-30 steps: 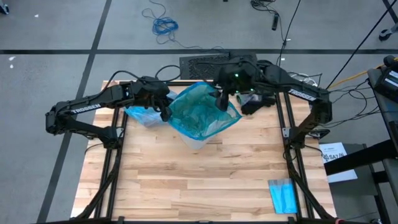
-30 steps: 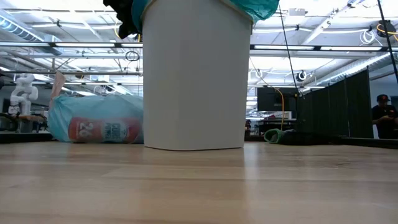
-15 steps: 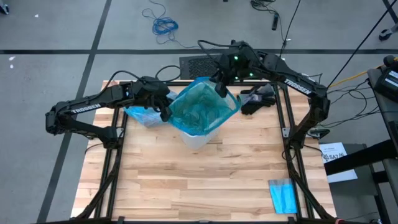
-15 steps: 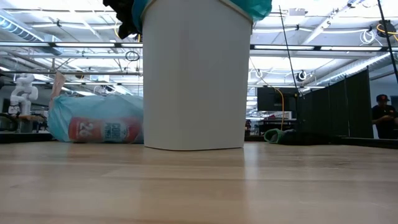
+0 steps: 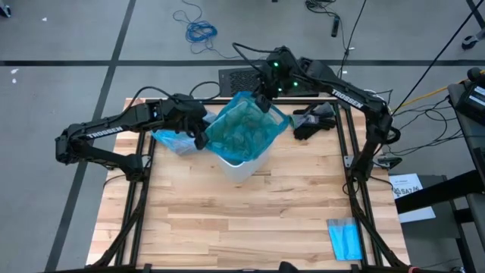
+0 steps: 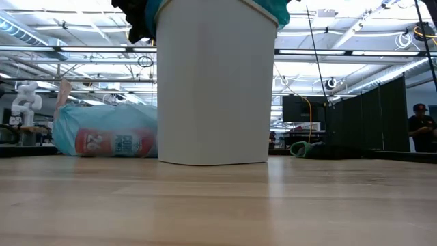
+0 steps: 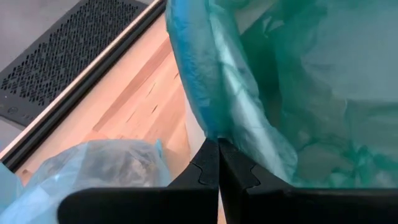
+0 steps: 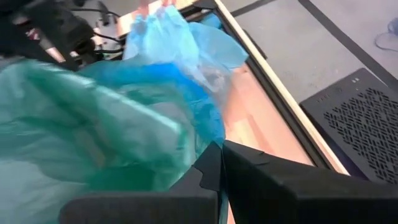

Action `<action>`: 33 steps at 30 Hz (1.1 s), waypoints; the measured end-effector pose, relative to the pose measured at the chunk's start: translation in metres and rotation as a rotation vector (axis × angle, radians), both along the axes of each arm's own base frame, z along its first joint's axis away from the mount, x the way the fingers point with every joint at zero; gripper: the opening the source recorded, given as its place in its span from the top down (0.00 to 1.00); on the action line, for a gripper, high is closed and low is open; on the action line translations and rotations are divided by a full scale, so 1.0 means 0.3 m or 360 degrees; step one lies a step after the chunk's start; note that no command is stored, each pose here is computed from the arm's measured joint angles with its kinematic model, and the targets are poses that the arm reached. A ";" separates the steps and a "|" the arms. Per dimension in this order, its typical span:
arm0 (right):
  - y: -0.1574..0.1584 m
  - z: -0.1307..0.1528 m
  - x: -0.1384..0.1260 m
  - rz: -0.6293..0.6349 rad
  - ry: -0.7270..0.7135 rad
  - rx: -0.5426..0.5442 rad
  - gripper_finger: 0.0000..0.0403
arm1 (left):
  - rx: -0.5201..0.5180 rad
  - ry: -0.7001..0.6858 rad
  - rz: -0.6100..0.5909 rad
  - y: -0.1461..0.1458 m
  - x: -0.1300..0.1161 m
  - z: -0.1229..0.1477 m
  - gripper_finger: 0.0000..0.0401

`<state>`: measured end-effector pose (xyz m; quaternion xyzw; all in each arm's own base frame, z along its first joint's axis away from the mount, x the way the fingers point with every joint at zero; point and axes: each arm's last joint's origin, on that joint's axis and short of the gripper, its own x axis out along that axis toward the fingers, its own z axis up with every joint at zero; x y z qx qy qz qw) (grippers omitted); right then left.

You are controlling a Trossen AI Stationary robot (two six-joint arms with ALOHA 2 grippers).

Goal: Place trash/remove bag and relplace
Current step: Insert the blue trash bag into the white trash bin

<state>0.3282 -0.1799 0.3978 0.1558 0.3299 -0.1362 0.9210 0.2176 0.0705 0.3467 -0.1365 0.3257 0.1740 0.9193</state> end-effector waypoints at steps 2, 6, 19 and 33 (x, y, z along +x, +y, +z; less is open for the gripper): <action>-0.016 -0.006 -0.003 -0.0020 0.0008 0.0005 1.00 | -0.0005 0.0013 0.0000 -0.001 -0.002 -0.002 1.00; -0.044 -0.029 -0.008 -0.0011 0.0031 0.0081 1.00 | -0.0013 0.0035 -0.0001 -0.002 -0.005 -0.006 1.00; -0.041 -0.149 -0.003 0.0078 0.0135 0.0408 1.00 | -0.0140 0.0003 -0.0090 -0.011 -0.003 -0.006 1.00; -0.003 -0.009 -0.114 -0.0017 0.0051 0.0125 0.71 | -0.0149 0.0000 -0.0096 -0.011 -0.003 -0.006 1.00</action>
